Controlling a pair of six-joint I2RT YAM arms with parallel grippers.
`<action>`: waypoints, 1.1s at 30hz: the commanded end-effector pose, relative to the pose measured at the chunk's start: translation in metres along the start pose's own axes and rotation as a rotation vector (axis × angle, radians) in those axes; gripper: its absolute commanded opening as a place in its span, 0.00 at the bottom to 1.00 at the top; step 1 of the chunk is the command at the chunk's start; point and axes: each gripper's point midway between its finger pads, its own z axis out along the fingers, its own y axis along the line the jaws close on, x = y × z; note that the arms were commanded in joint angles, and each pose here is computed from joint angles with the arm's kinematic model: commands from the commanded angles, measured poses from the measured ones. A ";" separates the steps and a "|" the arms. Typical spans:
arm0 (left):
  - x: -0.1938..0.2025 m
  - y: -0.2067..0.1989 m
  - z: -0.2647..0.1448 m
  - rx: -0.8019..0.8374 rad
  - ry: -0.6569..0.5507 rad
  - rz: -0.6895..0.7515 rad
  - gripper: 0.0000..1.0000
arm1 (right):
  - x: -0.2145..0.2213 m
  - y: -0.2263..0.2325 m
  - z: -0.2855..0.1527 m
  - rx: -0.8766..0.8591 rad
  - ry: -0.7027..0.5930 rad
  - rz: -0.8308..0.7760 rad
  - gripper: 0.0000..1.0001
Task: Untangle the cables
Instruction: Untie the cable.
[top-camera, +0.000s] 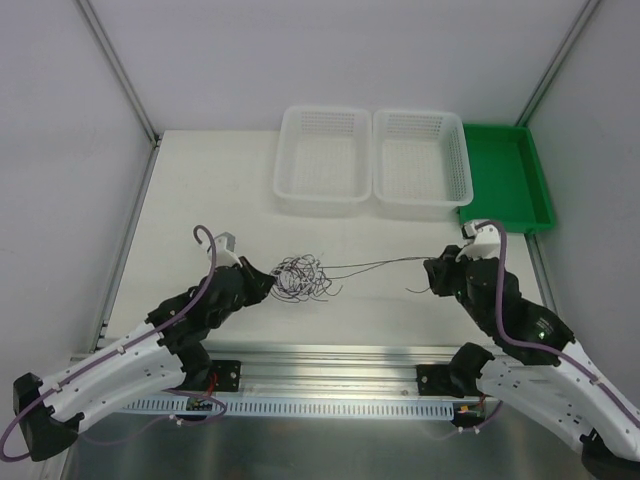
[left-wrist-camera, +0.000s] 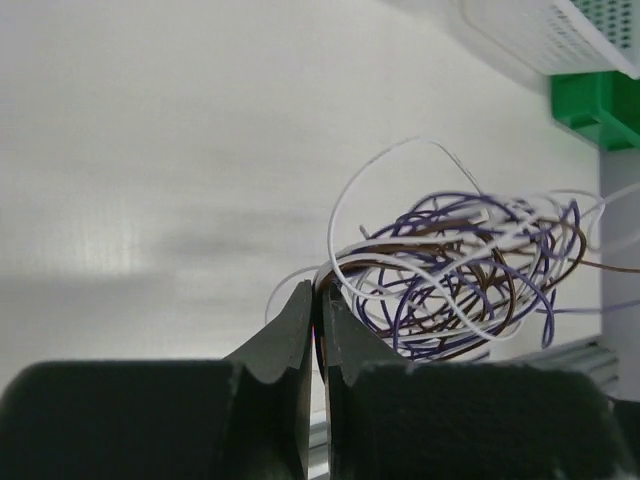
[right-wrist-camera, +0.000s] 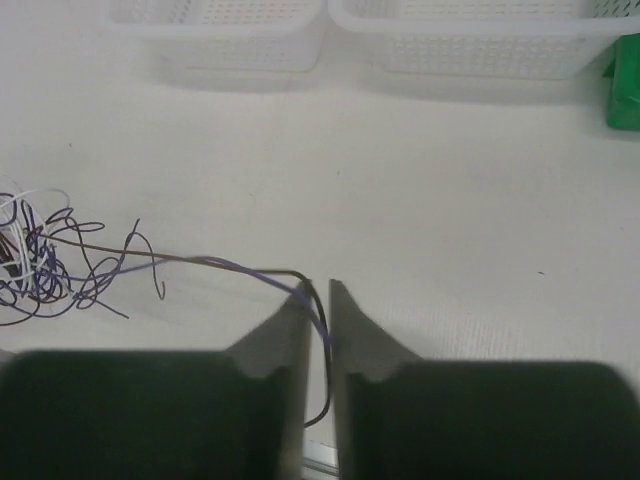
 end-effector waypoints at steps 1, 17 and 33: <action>-0.012 0.042 -0.010 -0.195 -0.020 0.178 0.00 | -0.009 -0.008 -0.002 0.059 0.041 -0.065 0.26; 0.063 -0.015 0.016 -0.021 0.266 0.236 0.00 | 0.077 0.161 0.048 -0.495 0.286 -0.103 0.69; 0.074 -0.032 0.015 0.083 0.253 0.186 0.00 | 0.168 0.206 0.113 -0.553 0.426 -0.091 0.68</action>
